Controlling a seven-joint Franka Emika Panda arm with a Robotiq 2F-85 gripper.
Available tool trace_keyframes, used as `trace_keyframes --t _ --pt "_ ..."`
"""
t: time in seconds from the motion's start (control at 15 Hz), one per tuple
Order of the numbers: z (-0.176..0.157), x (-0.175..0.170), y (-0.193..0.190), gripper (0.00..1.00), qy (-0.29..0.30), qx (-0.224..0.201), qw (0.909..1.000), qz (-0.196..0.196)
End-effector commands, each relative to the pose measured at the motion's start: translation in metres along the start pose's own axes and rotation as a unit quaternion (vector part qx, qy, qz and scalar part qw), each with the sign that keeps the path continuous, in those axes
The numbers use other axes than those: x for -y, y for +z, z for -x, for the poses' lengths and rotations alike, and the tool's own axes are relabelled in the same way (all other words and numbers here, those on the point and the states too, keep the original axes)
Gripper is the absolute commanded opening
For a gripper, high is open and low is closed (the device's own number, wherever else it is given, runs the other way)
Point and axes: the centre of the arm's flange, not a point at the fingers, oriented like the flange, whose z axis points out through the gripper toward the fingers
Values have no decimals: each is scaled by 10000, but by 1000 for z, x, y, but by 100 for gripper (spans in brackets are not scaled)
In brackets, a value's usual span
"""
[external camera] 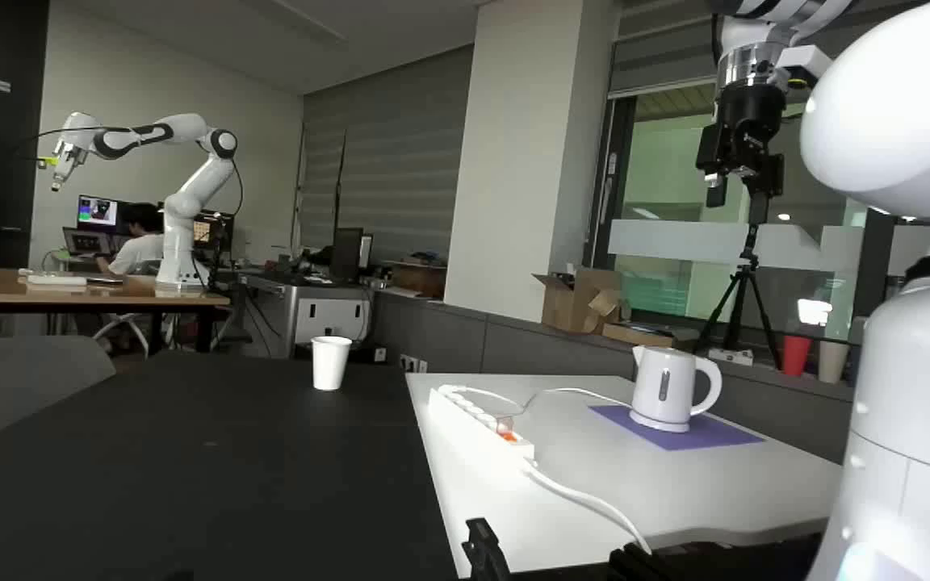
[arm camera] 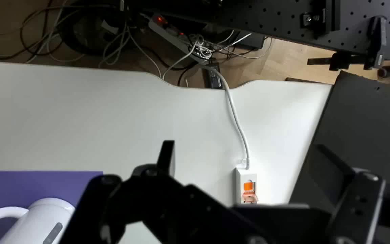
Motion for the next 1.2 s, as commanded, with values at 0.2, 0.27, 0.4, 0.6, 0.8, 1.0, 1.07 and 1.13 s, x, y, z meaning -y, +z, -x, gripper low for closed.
trace_keyframes --t 0.2,0.27,0.4,0.6,0.8,1.0,1.07,1.13 --pt "0 0 0 100 -1 1 10000 0" --pt "0 0 0 100 -1 0 10000 0" --pt "0 0 0 100 -1 0 10000 0" --pt "0 0 0 100 -1 0 10000 0" --pt "0 0 0 100 -2 0 10000 0" --pt "-10 -40 -6 100 305 -526 9979 213" --pt "-13 -58 -7 100 481 -765 9955 275" --pt "-17 -83 -9 100 694 -1039 9916 326"
